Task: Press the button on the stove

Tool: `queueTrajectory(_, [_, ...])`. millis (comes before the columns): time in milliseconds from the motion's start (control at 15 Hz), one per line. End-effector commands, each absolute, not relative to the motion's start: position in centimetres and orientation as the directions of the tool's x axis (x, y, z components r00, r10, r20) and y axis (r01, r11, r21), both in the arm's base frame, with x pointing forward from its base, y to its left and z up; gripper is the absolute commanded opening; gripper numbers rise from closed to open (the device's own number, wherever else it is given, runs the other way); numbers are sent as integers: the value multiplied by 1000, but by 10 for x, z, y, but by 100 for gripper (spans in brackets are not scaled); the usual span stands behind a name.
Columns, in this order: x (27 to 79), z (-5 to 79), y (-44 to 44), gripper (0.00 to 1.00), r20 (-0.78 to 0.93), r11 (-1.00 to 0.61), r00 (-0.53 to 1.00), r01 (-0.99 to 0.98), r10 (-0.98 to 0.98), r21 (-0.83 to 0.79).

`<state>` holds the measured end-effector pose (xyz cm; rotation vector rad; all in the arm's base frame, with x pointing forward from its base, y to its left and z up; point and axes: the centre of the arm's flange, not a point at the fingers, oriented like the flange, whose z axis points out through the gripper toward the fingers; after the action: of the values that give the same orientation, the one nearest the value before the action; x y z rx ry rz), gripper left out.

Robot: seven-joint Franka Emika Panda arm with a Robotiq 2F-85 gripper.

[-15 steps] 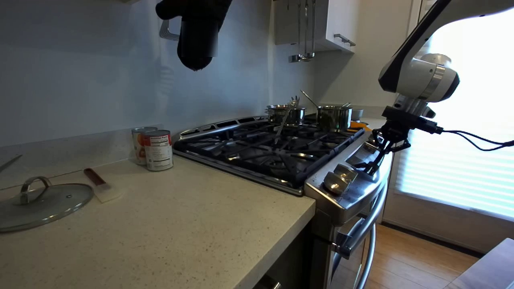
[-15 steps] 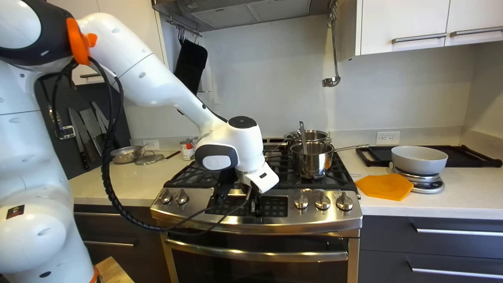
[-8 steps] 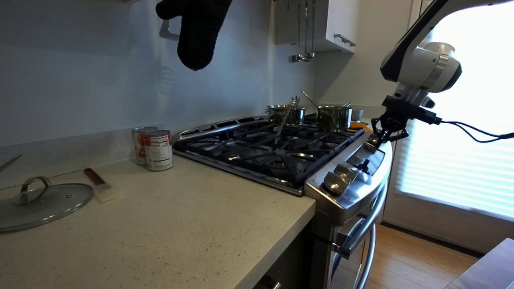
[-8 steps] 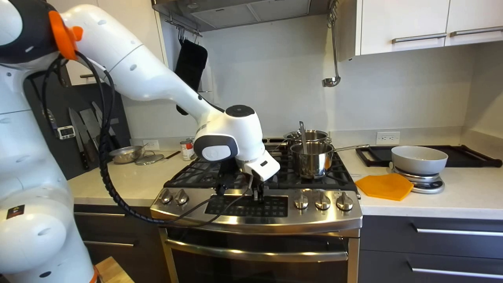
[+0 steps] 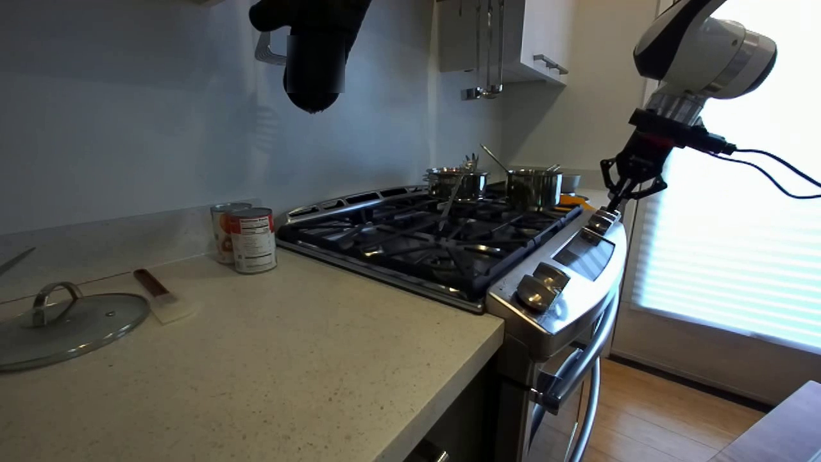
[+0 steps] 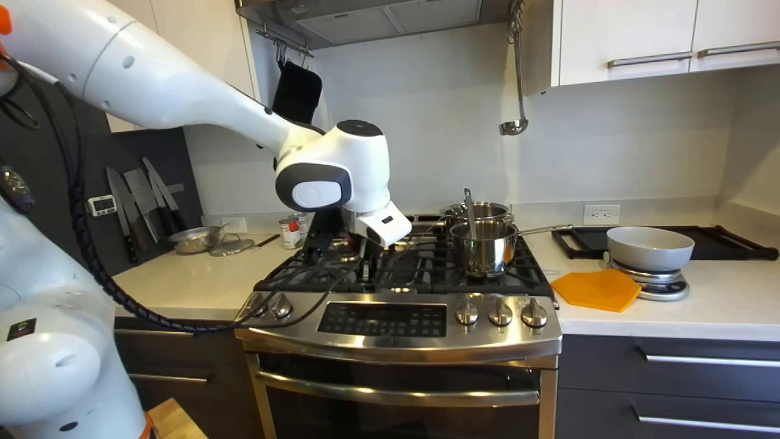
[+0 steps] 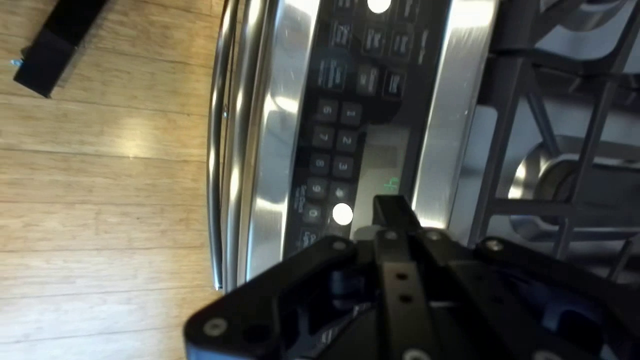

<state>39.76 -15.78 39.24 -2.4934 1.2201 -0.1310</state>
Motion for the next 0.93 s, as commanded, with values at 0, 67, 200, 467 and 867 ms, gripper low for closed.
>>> queueTrajectory(0, [364, 413, -128, 0, -99, -523, 586, -777, -804, -350])
queueTrajectory(67, [357, 415, -120, 0, -87, -513, 570, -787, -817, -342])
queueTrajectory(200, [344, 416, -104, 0, -67, -504, 554, -796, -830, -335])
queueTrajectory(467, [317, 413, -77, 0, -26, -548, 578, -786, -816, -287])
queueTrajectory(867, [301, 443, -71, 56, 61, -819, 829, -535, -556, -207])
